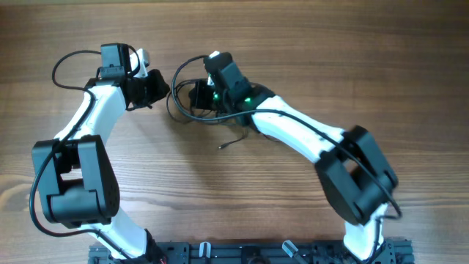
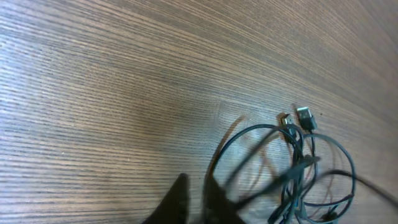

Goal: Untangle cables

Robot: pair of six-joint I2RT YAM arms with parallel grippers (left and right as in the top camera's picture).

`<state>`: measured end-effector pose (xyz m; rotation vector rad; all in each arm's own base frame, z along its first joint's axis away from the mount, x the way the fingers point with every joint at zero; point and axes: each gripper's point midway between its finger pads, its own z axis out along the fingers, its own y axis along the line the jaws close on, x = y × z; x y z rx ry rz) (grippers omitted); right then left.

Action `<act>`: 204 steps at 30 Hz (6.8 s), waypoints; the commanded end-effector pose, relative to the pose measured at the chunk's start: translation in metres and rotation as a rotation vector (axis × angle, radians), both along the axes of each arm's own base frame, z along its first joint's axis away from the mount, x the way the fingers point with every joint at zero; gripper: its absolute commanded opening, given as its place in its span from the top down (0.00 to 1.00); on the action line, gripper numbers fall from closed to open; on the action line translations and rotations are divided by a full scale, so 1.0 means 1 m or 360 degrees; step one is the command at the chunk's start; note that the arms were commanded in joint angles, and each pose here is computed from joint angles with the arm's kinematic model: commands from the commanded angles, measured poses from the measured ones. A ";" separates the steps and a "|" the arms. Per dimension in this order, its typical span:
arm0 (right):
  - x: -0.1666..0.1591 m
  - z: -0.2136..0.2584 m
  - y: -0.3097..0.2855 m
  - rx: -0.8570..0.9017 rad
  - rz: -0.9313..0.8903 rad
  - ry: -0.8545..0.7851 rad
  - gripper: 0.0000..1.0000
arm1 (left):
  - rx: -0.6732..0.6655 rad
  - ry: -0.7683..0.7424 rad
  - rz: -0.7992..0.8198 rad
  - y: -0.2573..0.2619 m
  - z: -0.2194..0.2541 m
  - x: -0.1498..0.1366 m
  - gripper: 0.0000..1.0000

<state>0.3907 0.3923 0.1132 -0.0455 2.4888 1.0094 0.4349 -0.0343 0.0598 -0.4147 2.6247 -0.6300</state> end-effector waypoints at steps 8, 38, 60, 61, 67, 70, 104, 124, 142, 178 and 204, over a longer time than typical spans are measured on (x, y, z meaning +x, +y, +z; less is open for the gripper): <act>-0.003 -0.012 -0.027 -0.0220 -0.0047 0.0016 0.96 | -0.0066 0.0003 -0.0038 -0.009 0.000 -0.002 0.34; 0.008 0.025 -0.086 0.0240 0.0149 0.0441 0.96 | 0.0100 -0.0041 -0.0207 -0.013 -0.005 -0.005 0.41; -0.007 0.075 -0.095 0.0691 0.0545 0.0459 0.96 | 0.0241 -0.0032 -0.0370 -0.047 -0.024 -0.007 0.43; -0.007 0.075 -0.094 0.0695 0.0546 0.0461 0.96 | 0.0241 -0.0027 -0.0371 -0.047 -0.026 -0.007 0.44; -0.012 0.081 -0.093 0.0732 0.0595 0.0461 0.96 | 0.0241 -0.0021 -0.0373 -0.048 -0.029 -0.007 0.56; -0.014 0.092 -0.094 0.0735 0.0625 0.0399 0.96 | 0.0241 -0.0022 -0.0373 -0.048 -0.029 -0.007 0.73; -0.156 0.445 -0.157 0.0995 0.0822 -0.1545 0.96 | 0.0243 -0.0038 -0.0371 -0.048 -0.028 -0.004 0.83; -0.026 0.256 -0.290 0.0398 -0.0152 -0.0448 0.96 | 0.0242 -0.0037 -0.0371 -0.048 -0.028 -0.004 0.00; -0.015 0.130 -0.448 -0.0640 -0.1078 0.0047 0.96 | 0.0242 -0.0036 -0.0372 -0.048 -0.028 -0.005 0.00; 0.036 0.148 -0.402 -0.0325 -0.0564 0.0177 0.96 | 0.0242 -0.0032 -0.0373 -0.048 -0.028 -0.005 0.00; -0.007 0.030 -0.494 -0.1157 -0.0954 0.0587 0.90 | 0.0242 -0.0034 -0.0373 -0.048 -0.028 -0.005 0.00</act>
